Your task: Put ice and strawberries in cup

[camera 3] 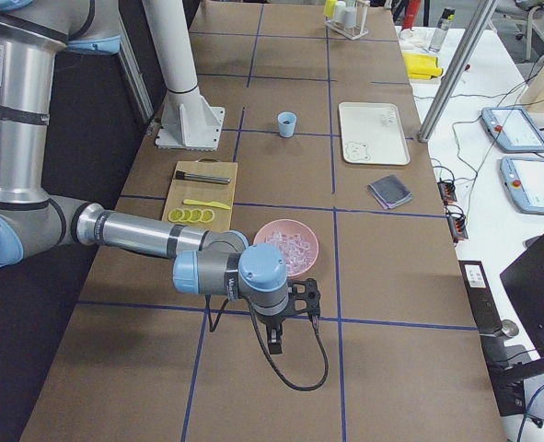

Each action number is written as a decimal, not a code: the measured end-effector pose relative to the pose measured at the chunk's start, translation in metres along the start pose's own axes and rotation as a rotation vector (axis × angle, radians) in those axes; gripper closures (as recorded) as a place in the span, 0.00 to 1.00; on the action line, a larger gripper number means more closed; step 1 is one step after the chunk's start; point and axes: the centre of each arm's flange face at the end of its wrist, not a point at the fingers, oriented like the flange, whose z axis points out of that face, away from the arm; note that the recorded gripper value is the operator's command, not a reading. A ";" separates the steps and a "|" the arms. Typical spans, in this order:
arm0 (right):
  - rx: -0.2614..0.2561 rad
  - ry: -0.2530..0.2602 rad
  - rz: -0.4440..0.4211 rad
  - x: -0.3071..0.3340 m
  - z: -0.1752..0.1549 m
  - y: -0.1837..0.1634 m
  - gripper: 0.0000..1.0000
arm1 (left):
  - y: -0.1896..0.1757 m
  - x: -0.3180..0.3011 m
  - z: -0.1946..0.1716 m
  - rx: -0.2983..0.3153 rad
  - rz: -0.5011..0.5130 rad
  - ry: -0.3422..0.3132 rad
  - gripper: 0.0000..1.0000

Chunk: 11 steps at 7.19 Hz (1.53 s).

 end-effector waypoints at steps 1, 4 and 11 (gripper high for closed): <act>0.000 -0.004 0.001 0.000 0.000 0.000 0.00 | 0.000 0.000 0.000 0.001 0.001 0.000 0.00; 0.004 -0.031 0.002 -0.003 0.001 0.001 0.00 | 0.000 0.000 -0.001 0.001 0.000 0.000 0.00; 0.005 -0.033 0.002 -0.003 0.001 0.000 0.00 | -0.001 0.002 -0.001 0.002 0.003 -0.001 0.00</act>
